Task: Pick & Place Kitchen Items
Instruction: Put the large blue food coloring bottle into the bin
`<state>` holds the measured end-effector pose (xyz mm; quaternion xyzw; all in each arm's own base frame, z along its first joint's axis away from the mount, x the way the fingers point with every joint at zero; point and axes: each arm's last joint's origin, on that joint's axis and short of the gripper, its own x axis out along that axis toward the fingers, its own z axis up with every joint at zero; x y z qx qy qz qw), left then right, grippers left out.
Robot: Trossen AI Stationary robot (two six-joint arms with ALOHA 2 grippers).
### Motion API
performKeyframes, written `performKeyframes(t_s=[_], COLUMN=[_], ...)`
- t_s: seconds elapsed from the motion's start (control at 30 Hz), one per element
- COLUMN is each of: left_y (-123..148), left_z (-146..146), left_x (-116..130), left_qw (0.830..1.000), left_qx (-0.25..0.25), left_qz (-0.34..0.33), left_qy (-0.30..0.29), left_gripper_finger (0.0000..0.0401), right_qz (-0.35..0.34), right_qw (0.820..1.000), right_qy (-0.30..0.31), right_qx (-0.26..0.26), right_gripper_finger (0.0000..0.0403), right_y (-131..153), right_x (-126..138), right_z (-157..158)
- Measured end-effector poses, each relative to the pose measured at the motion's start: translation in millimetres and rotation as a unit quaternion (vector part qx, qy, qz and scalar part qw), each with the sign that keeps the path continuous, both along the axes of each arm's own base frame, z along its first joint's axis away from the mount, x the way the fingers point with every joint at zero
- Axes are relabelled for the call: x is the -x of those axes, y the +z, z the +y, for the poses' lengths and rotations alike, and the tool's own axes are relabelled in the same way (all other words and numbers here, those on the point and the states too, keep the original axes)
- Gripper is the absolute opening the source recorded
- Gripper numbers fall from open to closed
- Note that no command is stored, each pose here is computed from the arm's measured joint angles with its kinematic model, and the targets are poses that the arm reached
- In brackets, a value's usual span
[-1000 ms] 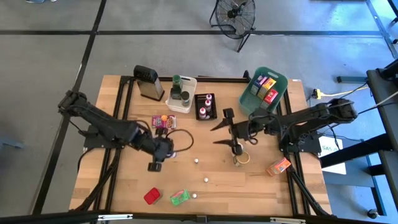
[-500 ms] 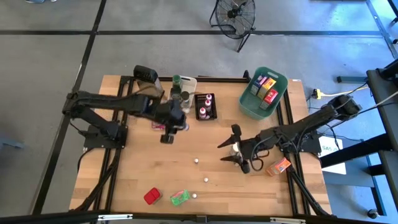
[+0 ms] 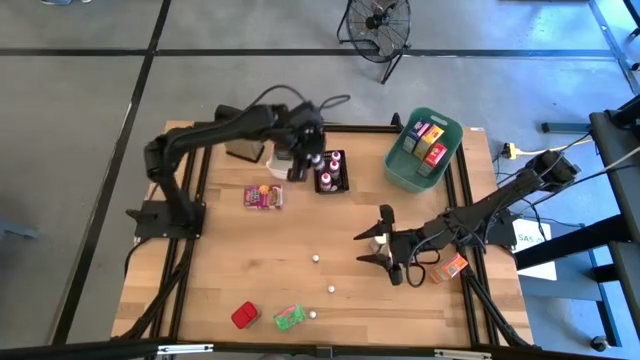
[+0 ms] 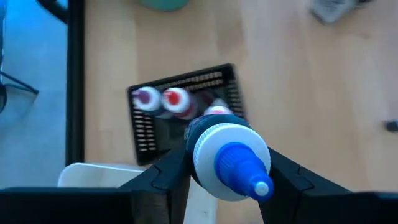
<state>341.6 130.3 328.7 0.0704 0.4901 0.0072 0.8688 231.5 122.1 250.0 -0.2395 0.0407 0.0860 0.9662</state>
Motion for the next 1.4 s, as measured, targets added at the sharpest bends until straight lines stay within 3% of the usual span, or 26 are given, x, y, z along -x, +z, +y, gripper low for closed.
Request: performKeyframes(t_s=[0.2,0.47,0.6,1.4], left_y=[-24.0,-57.4,-71.1,-122.7], left_z=[47.5,84.8,89.9,102.2], left_x=[-9.8,-11.0,-17.7,-37.0], left_qw=[0.998,0.995,0.993,0.989], left_qx=[0.059,0.088,0.109,0.128], left_qz=[0.010,0.031,0.025,0.051], left_qy=[0.002,0.039,0.033,0.044], left_gripper_finger=[0.0140,0.0140,0.0140,0.0140], right_qz=[0.001,0.006,0.011,-0.005], right_qw=[1.000,1.000,1.000,0.999], right_qy=[0.009,0.013,0.013,0.013], right_qx=[-0.001,0.002,0.005,0.029], right_gripper_finger=[0.0236,0.0236,0.0236,0.0236], right_y=[0.0,-1.2,-2.3,0.3], right_x=[2.2,3.5,3.5,2.9], right_z=[4.1,6.1,5.9,5.5])
